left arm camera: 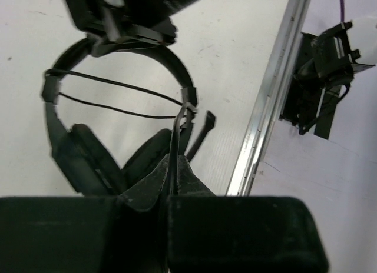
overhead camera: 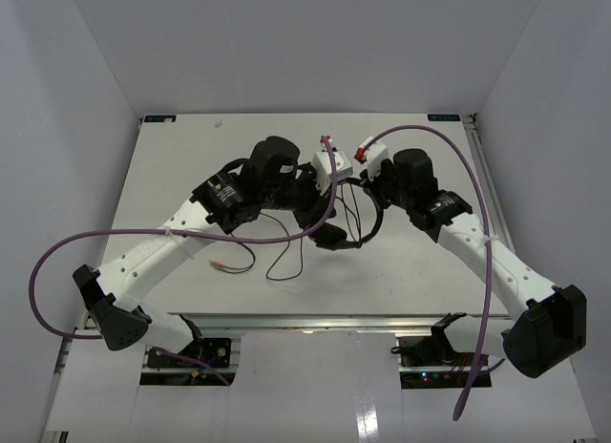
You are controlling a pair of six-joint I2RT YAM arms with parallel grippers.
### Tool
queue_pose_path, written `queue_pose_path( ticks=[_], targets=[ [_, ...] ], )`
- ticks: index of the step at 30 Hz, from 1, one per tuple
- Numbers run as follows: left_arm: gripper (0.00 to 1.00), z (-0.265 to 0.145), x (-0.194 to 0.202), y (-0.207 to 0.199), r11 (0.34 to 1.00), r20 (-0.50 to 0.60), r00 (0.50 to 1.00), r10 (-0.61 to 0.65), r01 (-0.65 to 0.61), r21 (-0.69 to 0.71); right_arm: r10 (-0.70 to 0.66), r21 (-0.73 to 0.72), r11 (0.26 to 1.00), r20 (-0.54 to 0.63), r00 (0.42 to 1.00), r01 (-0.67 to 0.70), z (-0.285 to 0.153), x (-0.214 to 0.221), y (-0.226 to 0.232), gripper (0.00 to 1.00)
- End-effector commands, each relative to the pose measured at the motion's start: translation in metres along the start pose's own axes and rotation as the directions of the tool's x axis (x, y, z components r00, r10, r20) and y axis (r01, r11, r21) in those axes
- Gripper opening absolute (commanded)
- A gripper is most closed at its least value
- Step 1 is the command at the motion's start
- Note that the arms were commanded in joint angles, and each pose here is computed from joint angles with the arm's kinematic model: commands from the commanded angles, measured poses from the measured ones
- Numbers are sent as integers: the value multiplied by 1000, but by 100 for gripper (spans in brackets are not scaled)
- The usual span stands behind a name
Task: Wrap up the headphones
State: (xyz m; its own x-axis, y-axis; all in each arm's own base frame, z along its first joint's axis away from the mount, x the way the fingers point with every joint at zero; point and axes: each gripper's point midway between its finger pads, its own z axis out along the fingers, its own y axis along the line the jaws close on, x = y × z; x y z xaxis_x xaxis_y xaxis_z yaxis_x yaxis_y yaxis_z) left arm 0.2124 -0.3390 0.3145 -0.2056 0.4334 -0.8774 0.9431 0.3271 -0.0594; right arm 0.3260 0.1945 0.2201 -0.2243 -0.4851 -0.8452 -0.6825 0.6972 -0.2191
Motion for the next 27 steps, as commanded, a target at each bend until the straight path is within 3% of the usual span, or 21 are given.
queue_pose_path(
  ticks=[1,5,10,19,27],
  targets=[
    [4,-12,-22,28,993,63,998,18,-11,-118,-71,-1,997,165,984,72,-19,-38,2,8],
    [4,-6,-12,43,987,34,999,7,-2,-161,-114,-44,991,227,967,127,-34,-46,13,8],
    [4,-5,-20,62,981,86,996,14,3,-192,-167,-124,970,288,943,210,-47,-47,34,8],
    [4,2,-29,95,969,122,992,27,4,-248,-201,-230,932,311,929,279,-59,-34,60,8],
    [4,8,5,130,957,106,994,-26,56,-283,-148,-284,923,364,920,261,-83,-62,68,8]
  ],
)
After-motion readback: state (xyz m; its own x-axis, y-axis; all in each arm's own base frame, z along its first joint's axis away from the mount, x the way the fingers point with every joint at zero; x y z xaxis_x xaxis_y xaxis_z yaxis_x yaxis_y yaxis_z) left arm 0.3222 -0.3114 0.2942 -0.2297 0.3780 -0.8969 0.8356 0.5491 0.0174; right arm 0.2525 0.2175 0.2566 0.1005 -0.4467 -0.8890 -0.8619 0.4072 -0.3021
